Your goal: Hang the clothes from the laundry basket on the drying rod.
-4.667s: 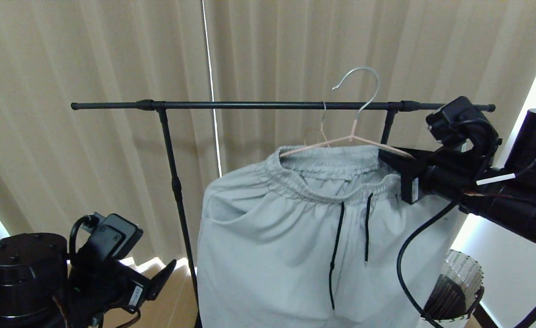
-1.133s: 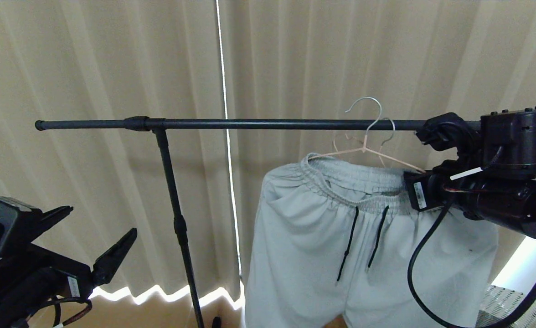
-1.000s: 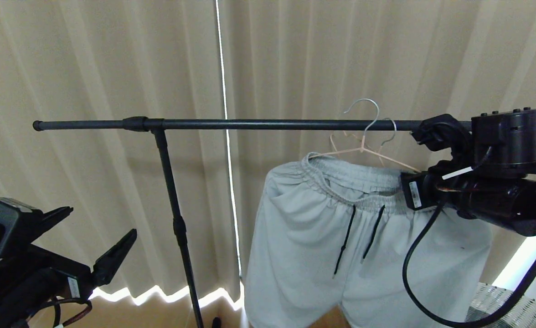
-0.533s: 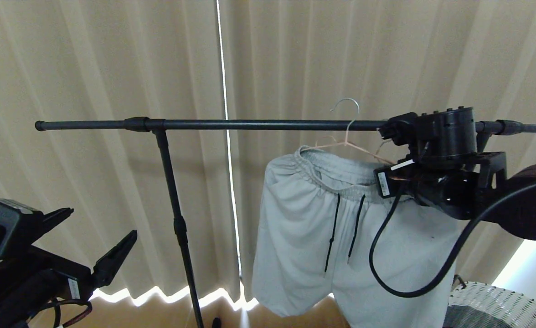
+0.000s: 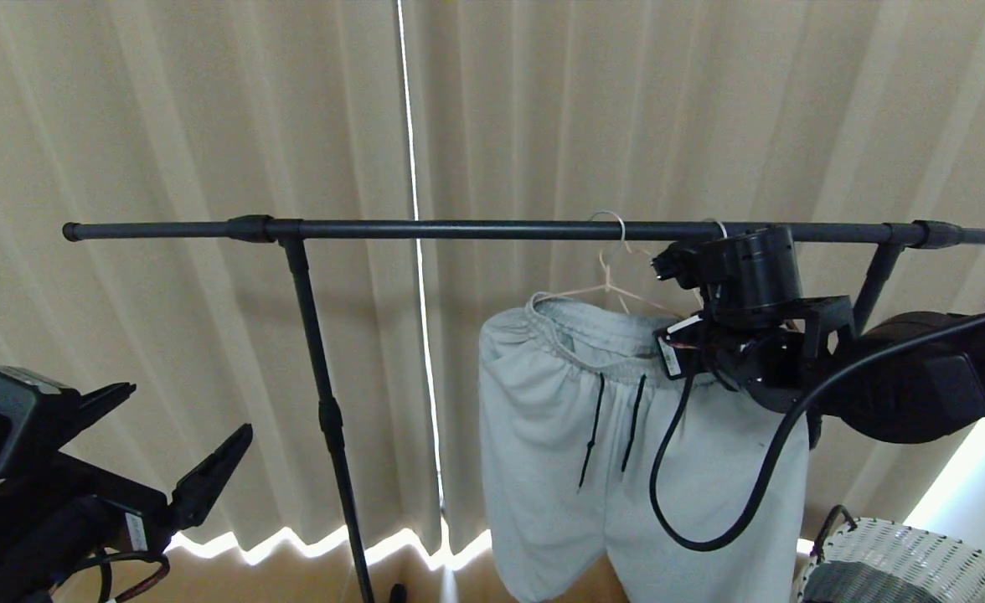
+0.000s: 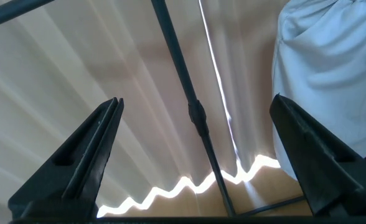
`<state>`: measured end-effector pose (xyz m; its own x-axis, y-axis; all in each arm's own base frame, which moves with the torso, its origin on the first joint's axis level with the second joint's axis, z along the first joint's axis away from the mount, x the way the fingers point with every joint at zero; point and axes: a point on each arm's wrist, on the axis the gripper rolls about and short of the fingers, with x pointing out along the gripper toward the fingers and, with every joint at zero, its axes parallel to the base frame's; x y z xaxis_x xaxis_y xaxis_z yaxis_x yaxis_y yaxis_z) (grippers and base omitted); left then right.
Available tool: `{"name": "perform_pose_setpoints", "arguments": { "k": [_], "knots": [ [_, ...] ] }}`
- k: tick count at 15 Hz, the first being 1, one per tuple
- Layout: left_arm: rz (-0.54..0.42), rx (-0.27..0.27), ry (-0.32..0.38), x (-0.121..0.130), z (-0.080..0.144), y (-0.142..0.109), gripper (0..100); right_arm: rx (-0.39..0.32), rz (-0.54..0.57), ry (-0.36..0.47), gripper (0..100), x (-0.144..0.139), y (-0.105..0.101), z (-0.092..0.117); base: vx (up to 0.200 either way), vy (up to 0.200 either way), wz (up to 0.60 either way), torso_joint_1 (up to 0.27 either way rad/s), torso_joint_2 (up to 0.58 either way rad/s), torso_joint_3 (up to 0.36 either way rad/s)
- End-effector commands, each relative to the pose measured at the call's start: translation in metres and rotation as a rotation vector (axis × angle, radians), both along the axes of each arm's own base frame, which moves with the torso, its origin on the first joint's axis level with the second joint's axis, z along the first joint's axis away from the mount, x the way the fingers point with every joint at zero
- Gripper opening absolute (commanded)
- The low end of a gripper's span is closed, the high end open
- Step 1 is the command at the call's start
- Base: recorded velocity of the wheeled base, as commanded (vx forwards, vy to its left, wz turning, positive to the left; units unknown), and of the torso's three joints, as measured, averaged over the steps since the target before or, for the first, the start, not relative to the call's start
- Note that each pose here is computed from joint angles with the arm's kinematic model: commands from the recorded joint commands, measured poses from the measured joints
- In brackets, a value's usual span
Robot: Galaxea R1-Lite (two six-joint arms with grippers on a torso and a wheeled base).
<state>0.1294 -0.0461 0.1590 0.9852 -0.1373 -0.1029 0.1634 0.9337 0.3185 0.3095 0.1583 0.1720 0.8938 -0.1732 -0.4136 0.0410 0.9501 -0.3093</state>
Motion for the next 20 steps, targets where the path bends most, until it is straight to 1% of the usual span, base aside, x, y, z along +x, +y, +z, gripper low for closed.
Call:
{"name": "perform_pose_setpoints", "arguments": {
  "k": [1, 4, 6, 7, 9, 11, 13, 15, 17, 20],
  "knots": [
    [0.000, 0.001, 0.001, 0.000, 0.000, 0.000, 100, -0.003, 0.025, 0.004, 0, -0.003, 0.008, -0.002, 0.000, 0.000, 0.00, 0.000, 0.00, 0.000],
    [0.000, 0.000, 0.000, 0.000, 0.000, 0.000, 100, -0.006, 0.054, 0.008, 0, -0.007, 0.017, -0.003, 0.000, 0.000, 0.00, 0.000, 0.00, 0.000],
    [0.000, 0.000, 0.000, 0.000, 0.000, 0.000, 100, -0.007, 0.058, 0.011, 0, -0.007, 0.019, -0.005, 0.000, 0.000, 0.00, 0.000, 0.00, 0.000],
    [0.000, 0.000, 0.000, 0.000, 0.000, 0.000, 100, -0.005, 0.059, 0.009, 100, -0.008, 0.020, -0.004, 0.000, 0.000, 0.00, 0.000, 0.00, 0.000],
    [0.002, 0.000, 0.000, 0.000, 0.000, 0.000, 100, 0.004, 0.055, 0.013, 100, -0.011, 0.018, -0.006, 0.000, 0.000, 0.00, 0.000, 0.00, 0.000],
    [0.005, -0.001, 0.000, 0.000, 0.000, 0.000, 100, 0.043, 0.058, -0.015, 100, -0.017, 0.015, -0.004, 0.000, 0.000, 0.00, 0.000, 0.00, 0.000],
    [0.003, -0.001, 0.001, 0.000, 0.000, 0.000, 100, 0.092, 0.105, -0.048, 100, -0.019, 0.014, -0.009, 0.000, 0.000, 0.00, 0.000, 0.00, 0.000],
    [0.003, 0.000, 0.003, 0.000, 0.000, 0.000, 100, 0.151, 0.186, -0.076, 100, -0.022, 0.014, -0.016, 0.000, 0.000, 0.00, 0.000, 0.00, 0.000],
    [0.004, 0.000, 0.007, 0.001, -0.001, 0.000, 100, 0.198, 0.244, -0.112, 100, -0.022, 0.015, -0.015, 0.000, 0.000, 0.00, 0.000, 0.00, 0.000],
    [0.005, 0.001, 0.010, 0.002, -0.001, 0.000, 100, 0.239, 0.290, -0.149, 100, -0.023, 0.016, -0.012, 0.000, 0.000, 0.00, 0.000, 0.00, 0.000]
  ]
}}
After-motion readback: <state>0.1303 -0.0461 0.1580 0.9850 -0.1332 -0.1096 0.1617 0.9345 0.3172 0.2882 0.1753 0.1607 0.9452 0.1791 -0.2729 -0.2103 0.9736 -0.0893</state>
